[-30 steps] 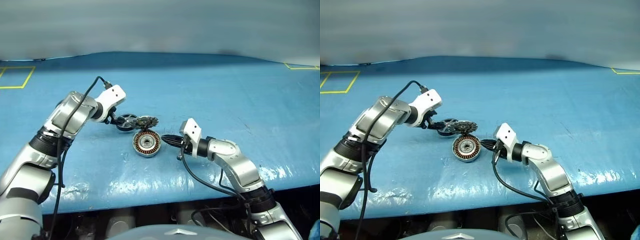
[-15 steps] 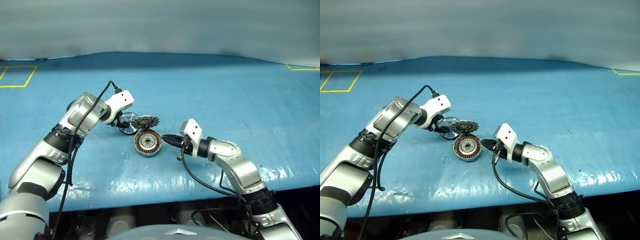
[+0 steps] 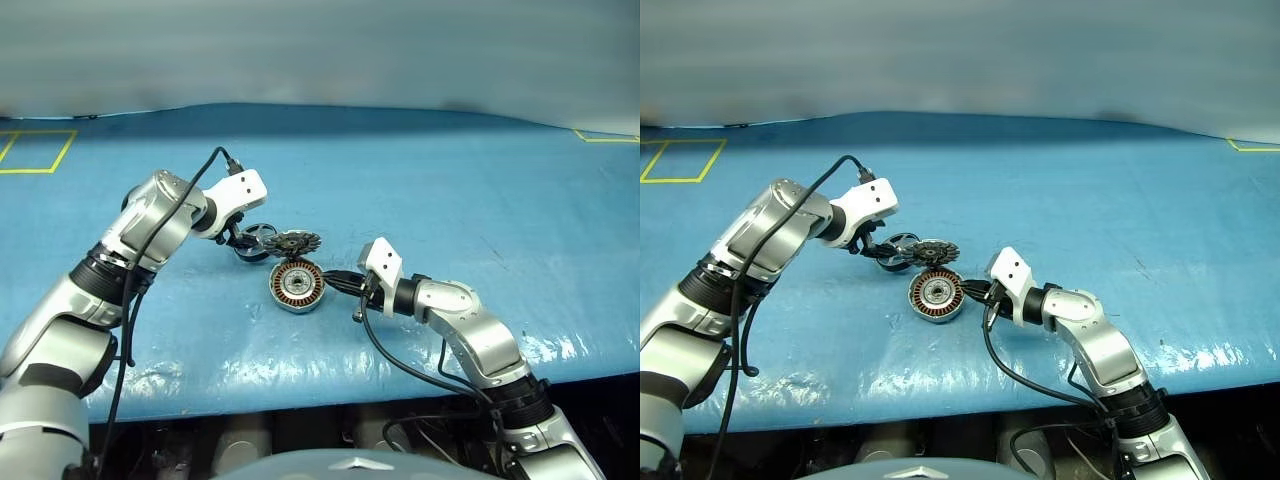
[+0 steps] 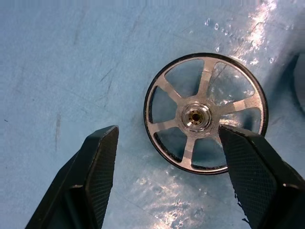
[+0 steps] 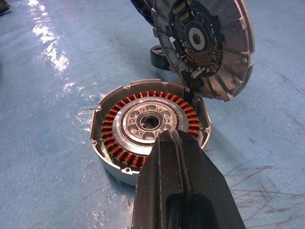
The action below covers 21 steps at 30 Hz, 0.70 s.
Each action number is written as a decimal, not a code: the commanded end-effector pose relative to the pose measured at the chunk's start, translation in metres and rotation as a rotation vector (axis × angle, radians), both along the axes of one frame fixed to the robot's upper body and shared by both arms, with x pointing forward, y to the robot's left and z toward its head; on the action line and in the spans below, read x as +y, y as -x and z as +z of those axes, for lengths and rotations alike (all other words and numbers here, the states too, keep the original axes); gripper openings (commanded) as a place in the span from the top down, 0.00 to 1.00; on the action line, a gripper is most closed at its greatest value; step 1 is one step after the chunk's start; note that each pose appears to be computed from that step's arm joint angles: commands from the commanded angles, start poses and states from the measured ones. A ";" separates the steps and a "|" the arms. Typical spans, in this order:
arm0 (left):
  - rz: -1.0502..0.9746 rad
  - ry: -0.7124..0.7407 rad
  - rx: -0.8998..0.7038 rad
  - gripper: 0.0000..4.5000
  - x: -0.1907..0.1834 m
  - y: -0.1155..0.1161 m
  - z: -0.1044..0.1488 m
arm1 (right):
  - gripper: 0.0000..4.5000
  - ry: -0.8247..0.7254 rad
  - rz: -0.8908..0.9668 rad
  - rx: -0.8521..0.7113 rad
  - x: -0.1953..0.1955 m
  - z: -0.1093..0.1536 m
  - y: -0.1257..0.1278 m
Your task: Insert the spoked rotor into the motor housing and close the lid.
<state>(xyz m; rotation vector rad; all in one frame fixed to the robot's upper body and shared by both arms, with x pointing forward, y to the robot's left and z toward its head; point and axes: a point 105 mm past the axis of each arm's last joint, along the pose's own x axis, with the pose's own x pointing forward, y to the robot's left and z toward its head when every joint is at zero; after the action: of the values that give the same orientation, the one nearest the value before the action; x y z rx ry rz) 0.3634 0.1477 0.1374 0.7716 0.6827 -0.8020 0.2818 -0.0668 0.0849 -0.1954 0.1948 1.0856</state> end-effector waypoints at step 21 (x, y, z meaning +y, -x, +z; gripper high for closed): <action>0.031 0.062 0.053 0.62 -0.008 0.001 -0.011 | 1.00 0.010 0.007 -0.016 -0.002 0.002 0.002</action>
<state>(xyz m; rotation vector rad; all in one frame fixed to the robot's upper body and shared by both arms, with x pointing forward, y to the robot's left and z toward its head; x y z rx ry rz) 0.3575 0.1410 0.1139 0.7217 0.7521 -0.8318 0.2811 -0.0683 0.0820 -0.2061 0.2077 1.0835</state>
